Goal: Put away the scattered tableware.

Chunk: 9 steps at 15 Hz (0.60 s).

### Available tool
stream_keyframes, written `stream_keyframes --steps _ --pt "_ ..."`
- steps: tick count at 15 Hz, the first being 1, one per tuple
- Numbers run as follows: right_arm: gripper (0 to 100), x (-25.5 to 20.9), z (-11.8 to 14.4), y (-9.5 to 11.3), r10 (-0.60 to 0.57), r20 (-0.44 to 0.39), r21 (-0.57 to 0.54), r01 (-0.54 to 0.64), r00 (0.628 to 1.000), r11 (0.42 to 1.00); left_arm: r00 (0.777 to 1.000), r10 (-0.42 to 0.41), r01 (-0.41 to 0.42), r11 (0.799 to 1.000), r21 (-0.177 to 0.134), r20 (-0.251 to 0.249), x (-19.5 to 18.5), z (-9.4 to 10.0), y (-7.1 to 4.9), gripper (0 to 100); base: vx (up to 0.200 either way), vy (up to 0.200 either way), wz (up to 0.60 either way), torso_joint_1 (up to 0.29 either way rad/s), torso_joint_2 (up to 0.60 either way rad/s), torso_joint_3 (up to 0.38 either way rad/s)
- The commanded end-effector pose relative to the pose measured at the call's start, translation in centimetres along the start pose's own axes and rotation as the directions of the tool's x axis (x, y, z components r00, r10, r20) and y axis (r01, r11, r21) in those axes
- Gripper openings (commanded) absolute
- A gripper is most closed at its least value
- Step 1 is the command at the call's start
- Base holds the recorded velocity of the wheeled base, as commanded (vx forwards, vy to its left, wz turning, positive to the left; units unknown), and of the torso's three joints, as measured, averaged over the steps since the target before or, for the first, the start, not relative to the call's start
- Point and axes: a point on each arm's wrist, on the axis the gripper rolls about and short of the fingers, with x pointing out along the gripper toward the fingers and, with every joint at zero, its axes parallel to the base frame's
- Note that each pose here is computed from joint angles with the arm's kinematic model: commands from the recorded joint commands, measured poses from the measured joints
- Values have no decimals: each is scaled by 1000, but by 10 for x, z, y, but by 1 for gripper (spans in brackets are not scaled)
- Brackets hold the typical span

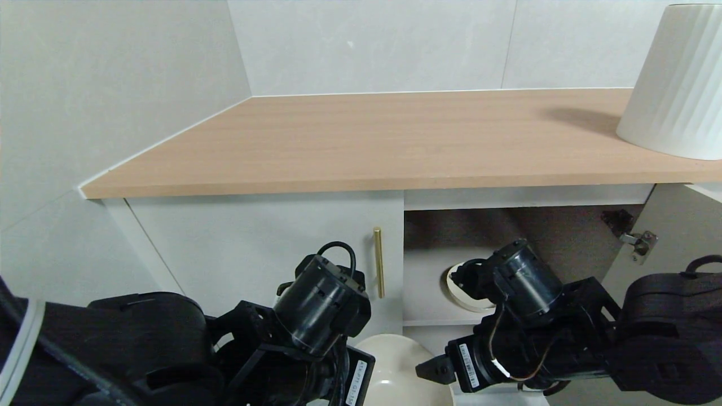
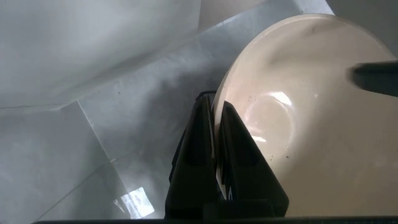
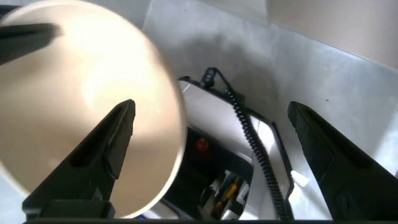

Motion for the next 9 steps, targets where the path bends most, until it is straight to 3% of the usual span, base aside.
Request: stream_keyframes --steps 1,4,5,9 --pt "100 7 -1 -1 -10 -18 1 10 1000 1000 1000 -1 1 1000 -1 3 -1 0 0 0 0 0 0 0 0 0" --pt "100 8 -3 1 -6 -23 -5 6 1000 1000 1000 0 0 1000 -2 2 0 0 0 0 0 0 0 0 0 0" --pt "0 8 -3 2 -5 -24 -7 5 1000 1000 1000 0 0 1000 -2 3 -1 1 0 0 0 0 0 0 0 0" --pt "0 8 -6 4 0 -35 -18 -1 999 1000 1000 0 0 1000 -1 -1 1 0 0 0 0 0 0 0 0 0"
